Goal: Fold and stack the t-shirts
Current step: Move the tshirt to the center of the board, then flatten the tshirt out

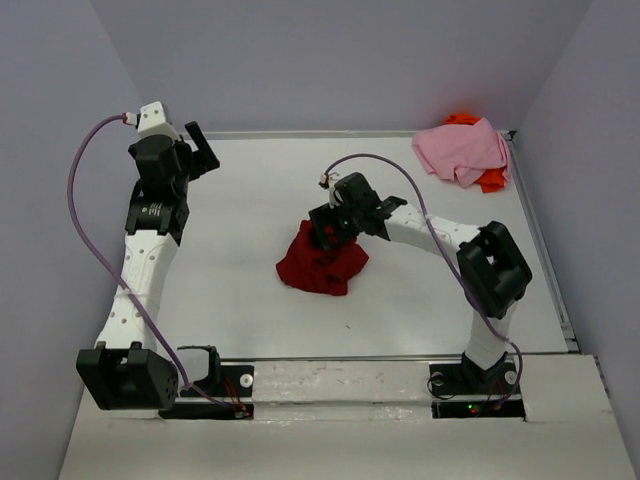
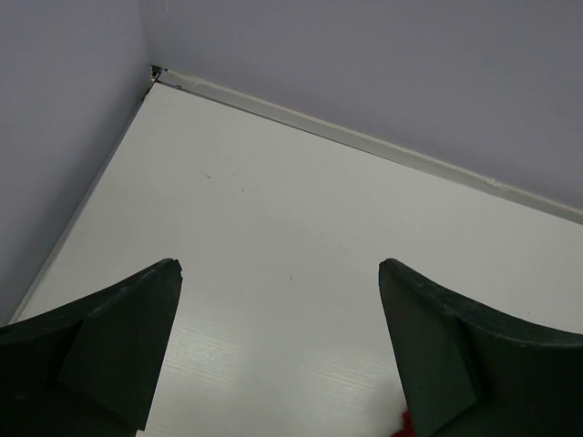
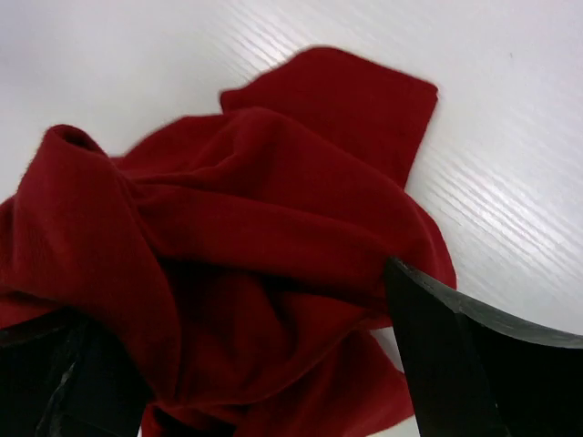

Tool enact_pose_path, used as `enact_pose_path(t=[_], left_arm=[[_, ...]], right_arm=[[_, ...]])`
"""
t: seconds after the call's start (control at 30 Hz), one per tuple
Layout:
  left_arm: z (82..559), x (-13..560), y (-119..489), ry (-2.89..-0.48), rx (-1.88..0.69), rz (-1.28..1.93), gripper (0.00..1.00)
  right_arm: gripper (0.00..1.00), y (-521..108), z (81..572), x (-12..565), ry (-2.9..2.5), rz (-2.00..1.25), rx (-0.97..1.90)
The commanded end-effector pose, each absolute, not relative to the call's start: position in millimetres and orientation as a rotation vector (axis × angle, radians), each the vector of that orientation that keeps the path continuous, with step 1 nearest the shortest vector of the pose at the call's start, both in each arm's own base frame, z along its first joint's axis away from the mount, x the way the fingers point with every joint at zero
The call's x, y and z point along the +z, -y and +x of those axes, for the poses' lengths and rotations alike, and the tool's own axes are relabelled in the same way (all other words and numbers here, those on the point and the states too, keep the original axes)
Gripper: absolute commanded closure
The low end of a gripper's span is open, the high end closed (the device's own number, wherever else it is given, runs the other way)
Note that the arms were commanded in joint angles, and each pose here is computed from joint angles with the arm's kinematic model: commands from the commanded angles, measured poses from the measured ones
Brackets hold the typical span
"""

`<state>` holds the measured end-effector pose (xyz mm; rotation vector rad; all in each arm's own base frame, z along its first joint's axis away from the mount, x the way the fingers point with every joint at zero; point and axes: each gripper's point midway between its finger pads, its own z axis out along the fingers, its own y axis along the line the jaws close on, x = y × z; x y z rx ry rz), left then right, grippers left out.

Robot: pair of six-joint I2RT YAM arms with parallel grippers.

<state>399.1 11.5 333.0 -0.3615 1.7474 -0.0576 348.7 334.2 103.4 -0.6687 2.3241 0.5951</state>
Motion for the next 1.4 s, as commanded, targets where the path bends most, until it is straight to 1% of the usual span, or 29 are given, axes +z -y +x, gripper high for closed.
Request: enact_pose_path(t=[0.0,0.1,0.13,0.27,0.3,0.37,0.4,0.43,0.57,0.63,0.77,0.8,0.87,0.9,1.0,1.03,1.1,1.17,1.23,1.3,1.37], left_arm=[[401,341,-5,-1.716,-0.097,-0.324,0.01],[400,338,-4,-1.724,-0.100,-0.316,0.01],[400,338,-3,-1.725,-0.108,-0.312,0.01],[401,330,3,-1.746,-0.137,-0.289,0.01],[402,327,8,-1.755,-0.159,-0.270,0.01],[401,318,11,-1.778,-0.176,-0.266,0.01],[401,314,20,-1.793,-0.223,-0.236,0.01],[400,310,23,-1.805,-0.244,-0.243,0.01],[392,281,35,-1.883,-0.325,-0.284,0.01],[380,263,40,-1.923,-0.373,-0.339,0.01],[352,239,47,-1.959,-0.451,-0.445,0.01],[342,224,47,-1.992,-0.455,-0.484,0.01],[327,222,44,-1.980,-0.465,-0.558,0.01],[315,214,39,-1.989,-0.444,-0.622,0.01],[296,198,30,-2.019,-0.395,-0.700,0.01],[292,200,29,-2.011,-0.393,-0.713,0.01],[287,196,28,-2.021,-0.391,-0.722,0.01],[288,195,28,-2.019,-0.388,-0.712,0.01],[290,193,31,-2.032,-0.400,-0.705,0.01],[293,194,36,-2.039,-0.430,-0.683,0.01],[296,194,38,-2.040,-0.443,-0.672,0.01]], right_arm=[[0.00,-338,378,191,-2.118,-0.661,0.543],[0.00,-333,380,235,-2.049,-0.670,0.520],[0.00,-328,383,262,-1.995,-0.658,0.491],[0.00,-305,374,303,-1.938,-0.632,0.428],[0.00,-302,366,320,-1.908,-0.633,0.450],[0.00,-301,352,328,-1.907,-0.656,0.498],[0.00,-301,344,332,-1.899,-0.673,0.531],[0.01,-301,330,332,-1.897,-0.701,0.583],[0.05,-303,302,318,-1.939,-0.731,0.701],[0.09,-308,281,295,-1.994,-0.789,0.758],[0.09,-317,257,255,-2.032,-0.928,0.715],[0.10,-320,254,253,-2.018,-0.951,0.719],[0.11,-331,242,245,-1.993,-1.029,0.720],[0.11,-342,236,251,-1.960,-1.052,0.737],[0.11,-370,233,242,-1.942,-1.119,0.706],[0.11,-387,234,233,-1.928,-1.167,0.639],[0.11,-397,242,219,-1.933,-1.199,0.537],[0.10,-392,275,201,-1.981,-1.155,0.312],[0.07,-379,297,188,-1.996,-1.146,0.114],[0.06,-379,303,171,-2.010,-1.175,0.053],[0.10,-385,298,158,-2.032,-1.197,0.093]])
